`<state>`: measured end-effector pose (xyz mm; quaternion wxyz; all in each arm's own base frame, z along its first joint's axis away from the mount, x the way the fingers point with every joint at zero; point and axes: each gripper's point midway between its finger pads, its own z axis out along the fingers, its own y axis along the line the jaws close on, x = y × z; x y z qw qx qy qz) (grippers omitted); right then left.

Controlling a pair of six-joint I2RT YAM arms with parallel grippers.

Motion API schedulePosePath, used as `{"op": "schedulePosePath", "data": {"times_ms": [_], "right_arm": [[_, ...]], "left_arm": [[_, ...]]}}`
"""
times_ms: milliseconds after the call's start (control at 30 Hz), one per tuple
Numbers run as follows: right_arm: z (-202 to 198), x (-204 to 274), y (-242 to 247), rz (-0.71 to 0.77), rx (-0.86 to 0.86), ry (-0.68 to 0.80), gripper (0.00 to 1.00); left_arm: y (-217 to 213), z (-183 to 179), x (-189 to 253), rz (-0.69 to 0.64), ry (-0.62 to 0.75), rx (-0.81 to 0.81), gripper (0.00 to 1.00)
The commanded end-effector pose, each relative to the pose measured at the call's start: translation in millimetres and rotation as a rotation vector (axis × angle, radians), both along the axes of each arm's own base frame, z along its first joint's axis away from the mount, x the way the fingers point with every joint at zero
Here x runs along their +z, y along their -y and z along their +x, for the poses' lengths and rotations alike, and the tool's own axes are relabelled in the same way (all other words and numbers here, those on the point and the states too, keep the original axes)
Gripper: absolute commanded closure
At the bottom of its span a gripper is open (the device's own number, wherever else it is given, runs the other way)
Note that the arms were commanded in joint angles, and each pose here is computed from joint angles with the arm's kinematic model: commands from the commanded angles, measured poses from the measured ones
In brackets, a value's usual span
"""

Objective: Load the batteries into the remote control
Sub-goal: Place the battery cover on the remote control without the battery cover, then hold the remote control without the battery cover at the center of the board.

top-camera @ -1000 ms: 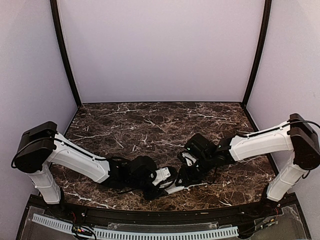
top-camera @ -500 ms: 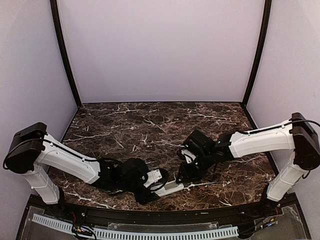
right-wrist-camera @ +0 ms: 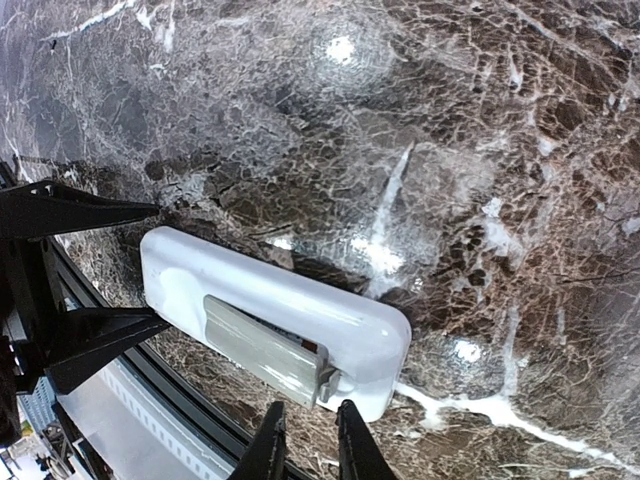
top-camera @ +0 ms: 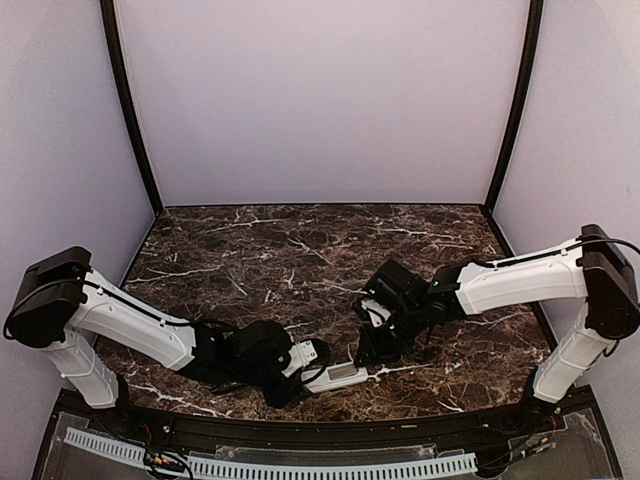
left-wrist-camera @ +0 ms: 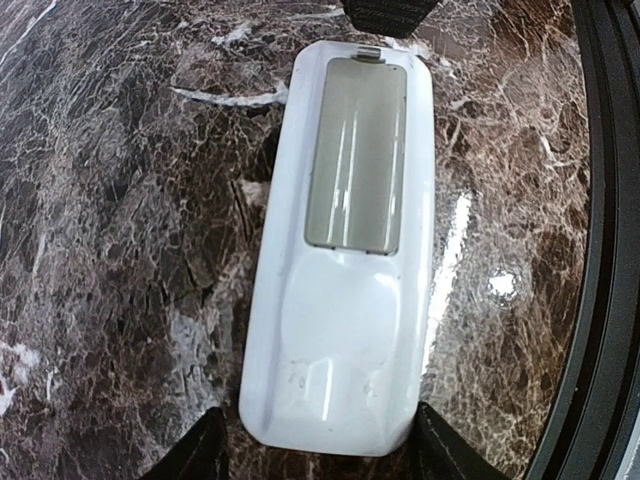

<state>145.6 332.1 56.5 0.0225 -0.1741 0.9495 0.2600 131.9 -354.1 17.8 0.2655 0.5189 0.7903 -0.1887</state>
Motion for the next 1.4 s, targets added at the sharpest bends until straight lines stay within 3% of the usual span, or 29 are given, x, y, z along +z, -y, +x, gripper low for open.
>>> {"op": "schedulePosePath", "data": {"times_ms": [0,600,1100,1233,1367], "right_arm": [[4,2,-8,0.019,0.006,0.001,0.84],[-2,-8,-7,0.018,-0.010,-0.042,0.89],[0,-5,1,-0.020,-0.020,-0.020,0.84],[2,2,3,-0.021,-0.021,-0.005,0.84],[5,11,9,-0.033,-0.025,0.009,0.83]], "left_arm": [[-14,-3,-14,0.052,-0.022,0.009,0.42],[-10,-11,-16,0.040,-0.058,-0.026,0.46],[-11,-15,-20,0.052,-0.075,-0.038,0.56],[-12,-14,-20,0.060,-0.066,-0.040,0.52],[-15,-8,-16,0.046,-0.026,-0.048,0.32]]}}
